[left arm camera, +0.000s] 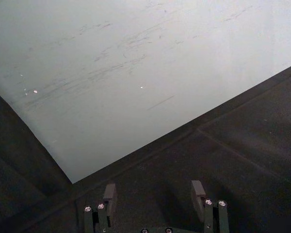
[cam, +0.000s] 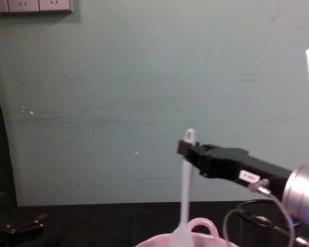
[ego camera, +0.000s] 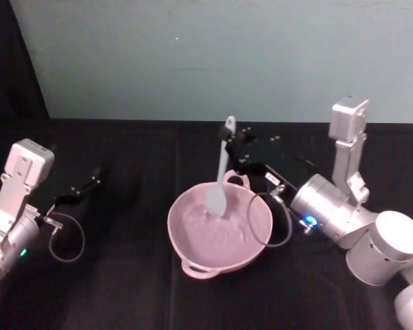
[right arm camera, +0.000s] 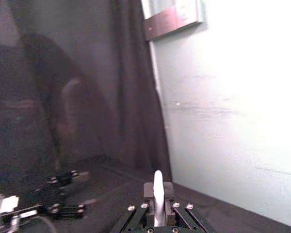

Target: Use the one hand to pick up the spoon and stir the clear water in the bowl.

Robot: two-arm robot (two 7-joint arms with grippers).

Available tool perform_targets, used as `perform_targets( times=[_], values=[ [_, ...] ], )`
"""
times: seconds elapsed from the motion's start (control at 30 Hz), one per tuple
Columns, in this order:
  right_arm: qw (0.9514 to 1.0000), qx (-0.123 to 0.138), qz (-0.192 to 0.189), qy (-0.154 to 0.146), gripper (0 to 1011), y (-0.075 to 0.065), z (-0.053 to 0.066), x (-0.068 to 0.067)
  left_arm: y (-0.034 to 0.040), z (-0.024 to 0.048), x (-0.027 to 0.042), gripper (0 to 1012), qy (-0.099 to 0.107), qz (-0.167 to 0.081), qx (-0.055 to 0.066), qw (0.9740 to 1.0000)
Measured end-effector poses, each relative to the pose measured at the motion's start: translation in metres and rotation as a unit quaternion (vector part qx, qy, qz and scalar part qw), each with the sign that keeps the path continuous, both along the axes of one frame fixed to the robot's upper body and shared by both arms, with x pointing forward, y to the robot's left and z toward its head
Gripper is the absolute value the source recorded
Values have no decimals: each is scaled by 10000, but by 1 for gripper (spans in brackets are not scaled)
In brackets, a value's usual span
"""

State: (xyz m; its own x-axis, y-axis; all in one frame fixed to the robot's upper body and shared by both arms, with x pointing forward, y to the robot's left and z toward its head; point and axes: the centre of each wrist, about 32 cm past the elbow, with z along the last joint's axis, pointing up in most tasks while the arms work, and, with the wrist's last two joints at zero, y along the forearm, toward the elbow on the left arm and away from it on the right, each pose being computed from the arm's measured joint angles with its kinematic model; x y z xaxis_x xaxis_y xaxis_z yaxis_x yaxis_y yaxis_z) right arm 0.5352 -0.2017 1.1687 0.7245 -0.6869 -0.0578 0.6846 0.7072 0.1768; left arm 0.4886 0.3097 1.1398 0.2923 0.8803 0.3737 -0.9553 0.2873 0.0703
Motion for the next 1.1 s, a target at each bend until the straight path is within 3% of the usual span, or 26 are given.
perform_targets(
  times=[0.23, 0.43, 0.63, 0.77, 0.9, 1.1],
  values=[
    [9996, -35, -275, -79, 124, -183, 42, -15, 0, 0, 0, 1005, 0, 0, 0, 10000],
    [9994, -112, -295, -107, 124, -227, 59, -64, 0, 0, 0, 1005, 0, 0, 0, 10000],
    [9991, -398, 47, -156, 124, -148, 89, -178, 0, 0, 0, 1005, 0, 0, 0, 10000],
    [9985, -451, 278, -134, 124, -87, 99, -230, 0, 0, 0, 1005, 0, 0, 0, 10000],
    [9974, -410, 576, -107, 124, 12, 121, -297, 0, 0, 0, 1005, 0, 0, 0, 10000],
    [9968, -305, 736, -116, 124, 91, 143, -341, 0, 0, 0, 1005, 0, 0, 0, 10000]
  ],
)
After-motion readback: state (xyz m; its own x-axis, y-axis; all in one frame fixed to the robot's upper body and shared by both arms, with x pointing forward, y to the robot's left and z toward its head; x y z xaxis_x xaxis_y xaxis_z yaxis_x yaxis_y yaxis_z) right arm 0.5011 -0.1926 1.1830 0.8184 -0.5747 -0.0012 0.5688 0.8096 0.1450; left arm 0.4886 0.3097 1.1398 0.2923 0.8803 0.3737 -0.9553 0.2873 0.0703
